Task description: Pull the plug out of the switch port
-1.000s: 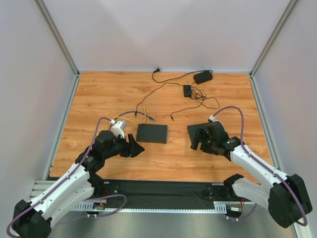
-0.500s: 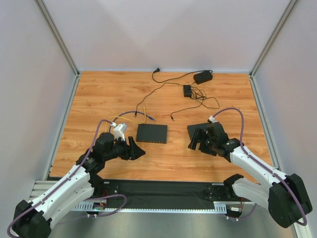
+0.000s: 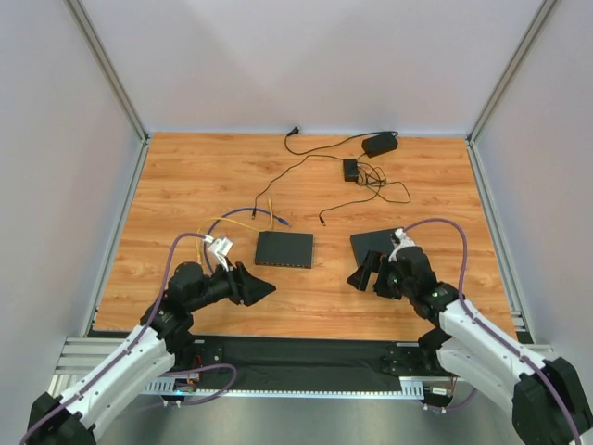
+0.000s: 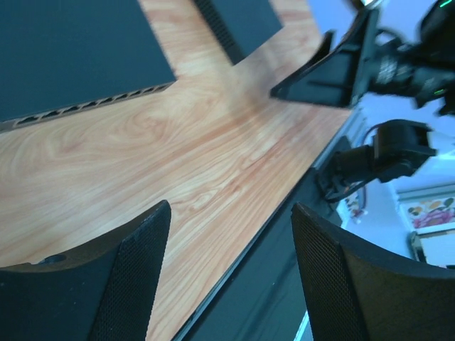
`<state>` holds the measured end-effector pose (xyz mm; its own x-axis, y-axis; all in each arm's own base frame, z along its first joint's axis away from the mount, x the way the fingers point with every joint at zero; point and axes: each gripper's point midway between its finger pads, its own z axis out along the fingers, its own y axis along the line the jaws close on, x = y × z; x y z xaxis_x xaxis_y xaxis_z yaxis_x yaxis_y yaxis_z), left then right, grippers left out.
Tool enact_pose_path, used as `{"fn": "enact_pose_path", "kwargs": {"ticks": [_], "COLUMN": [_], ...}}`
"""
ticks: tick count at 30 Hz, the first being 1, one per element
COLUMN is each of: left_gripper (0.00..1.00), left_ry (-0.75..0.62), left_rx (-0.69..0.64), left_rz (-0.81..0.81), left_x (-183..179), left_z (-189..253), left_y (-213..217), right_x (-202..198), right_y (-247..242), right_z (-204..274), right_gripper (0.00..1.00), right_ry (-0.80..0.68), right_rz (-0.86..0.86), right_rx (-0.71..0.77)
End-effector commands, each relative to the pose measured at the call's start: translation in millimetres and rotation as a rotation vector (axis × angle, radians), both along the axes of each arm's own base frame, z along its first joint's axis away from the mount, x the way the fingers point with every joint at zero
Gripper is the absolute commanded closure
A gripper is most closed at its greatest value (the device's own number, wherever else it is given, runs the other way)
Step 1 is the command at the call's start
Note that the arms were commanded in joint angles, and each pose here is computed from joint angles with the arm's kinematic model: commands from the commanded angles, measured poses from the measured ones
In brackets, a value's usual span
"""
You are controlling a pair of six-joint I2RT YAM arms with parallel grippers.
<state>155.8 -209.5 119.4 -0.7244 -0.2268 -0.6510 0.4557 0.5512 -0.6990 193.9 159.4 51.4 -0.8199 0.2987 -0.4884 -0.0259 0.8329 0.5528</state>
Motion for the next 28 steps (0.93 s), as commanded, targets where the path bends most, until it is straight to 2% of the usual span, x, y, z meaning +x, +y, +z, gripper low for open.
{"fn": "enact_pose_path", "kwargs": {"ticks": [1,3,4,6,7,11,14,17,23,28], "left_gripper": [0.23,0.22,0.21,0.21,0.20,0.21,0.20,0.18,0.18,0.18], "left_ry": [-0.206,-0.200,-0.269,-0.198,-0.239,-0.242,-0.232,-0.243,-0.202,-0.198], "left_rx": [-0.232,-0.279,-0.343,-0.390,-0.411,-0.393,-0.382,-0.375,-0.336,-0.330], "left_rz": [-0.037,-0.025,-0.023,-0.012,-0.009,-0.060,-0.028,-0.009,0.001,-0.001], "left_x": [-7,-12,-17,-20,-23,-30,-25,-23,-22,-22], "left_z": [53,46,64,37,46,41,37,37,24,22], "left_y": [-7,-4,-1,0,3,0,2,4,4,4], "right_x": [4,0,-4,-9,-13,-11,-8,-4,-4,-5], "right_y": [20,18,15,11,9,-6,-20,-28,-36,-34], "right_z": [30,28,24,12,5,0,-4,-12,-24,-21], "right_gripper": [0.00,0.00,0.00,0.00,0.00,0.00,0.00,0.00,0.00,0.00], "right_ry": [-0.200,-0.215,-0.245,-0.242,-0.232,-0.248,-0.274,-0.237,-0.193,-0.209], "right_rz": [0.041,-0.006,-0.022,-0.056,-0.085,-0.167,-0.241,-0.316,-0.375,-0.351], "right_rx": [0.204,0.267,0.300,0.334,0.369,0.342,0.318,0.297,0.262,0.270]}}
